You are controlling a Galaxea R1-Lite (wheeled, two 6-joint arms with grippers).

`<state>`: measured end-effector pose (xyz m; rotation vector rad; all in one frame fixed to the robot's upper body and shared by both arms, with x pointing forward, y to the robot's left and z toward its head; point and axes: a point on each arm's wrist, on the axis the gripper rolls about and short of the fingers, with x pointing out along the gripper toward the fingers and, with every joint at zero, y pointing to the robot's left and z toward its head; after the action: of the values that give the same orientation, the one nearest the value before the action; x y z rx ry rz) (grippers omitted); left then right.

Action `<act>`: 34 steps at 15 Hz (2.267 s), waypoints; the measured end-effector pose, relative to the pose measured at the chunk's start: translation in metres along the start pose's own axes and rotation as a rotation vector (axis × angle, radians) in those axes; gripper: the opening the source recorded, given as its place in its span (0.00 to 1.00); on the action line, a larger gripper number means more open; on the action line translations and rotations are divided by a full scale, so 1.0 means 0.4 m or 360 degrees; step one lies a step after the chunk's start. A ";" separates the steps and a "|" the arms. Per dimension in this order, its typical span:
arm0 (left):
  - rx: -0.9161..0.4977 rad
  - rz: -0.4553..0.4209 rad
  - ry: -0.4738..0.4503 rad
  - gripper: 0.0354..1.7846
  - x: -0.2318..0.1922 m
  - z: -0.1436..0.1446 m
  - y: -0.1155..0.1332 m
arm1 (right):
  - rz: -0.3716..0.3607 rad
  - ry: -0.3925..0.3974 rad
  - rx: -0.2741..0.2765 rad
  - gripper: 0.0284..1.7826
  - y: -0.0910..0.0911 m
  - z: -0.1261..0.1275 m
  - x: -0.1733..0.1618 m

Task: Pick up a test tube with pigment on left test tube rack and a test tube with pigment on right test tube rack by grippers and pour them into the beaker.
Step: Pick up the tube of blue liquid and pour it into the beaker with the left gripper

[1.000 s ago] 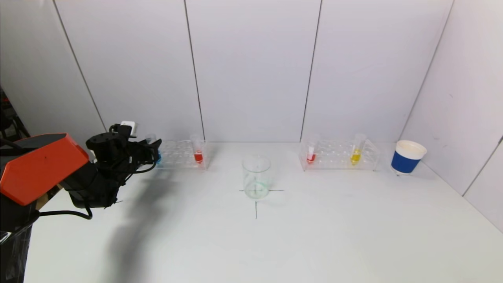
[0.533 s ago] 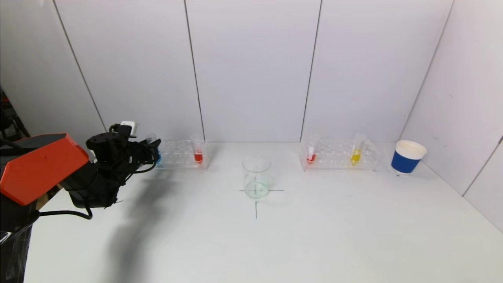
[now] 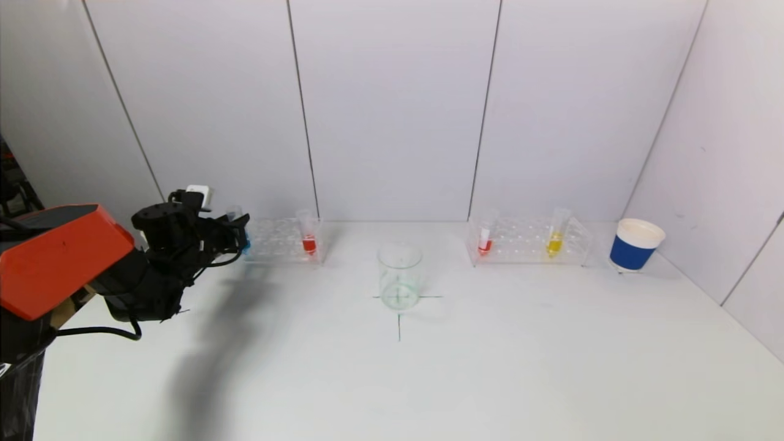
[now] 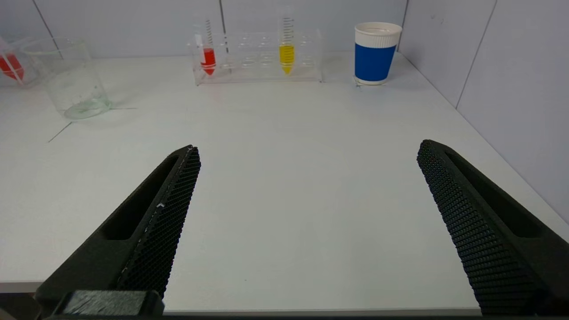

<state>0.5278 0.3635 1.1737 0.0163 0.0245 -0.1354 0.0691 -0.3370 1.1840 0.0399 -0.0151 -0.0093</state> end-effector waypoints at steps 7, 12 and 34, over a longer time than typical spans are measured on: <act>0.0008 -0.0034 -0.0034 0.23 -0.017 0.137 -0.025 | 0.0001 0.0000 0.0000 1.00 0.000 0.000 0.000; 0.0028 -0.0077 -0.0095 0.23 -0.027 0.281 -0.058 | 0.0000 0.0000 0.0000 1.00 0.000 0.000 0.000; 0.0675 -0.1235 -0.0242 0.23 -0.054 0.538 -0.490 | 0.0000 0.0000 0.0000 1.00 0.000 0.000 0.000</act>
<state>0.4849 0.1686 1.3863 0.4230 -0.1529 -0.9157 0.0691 -0.3370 1.1840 0.0399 -0.0151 -0.0093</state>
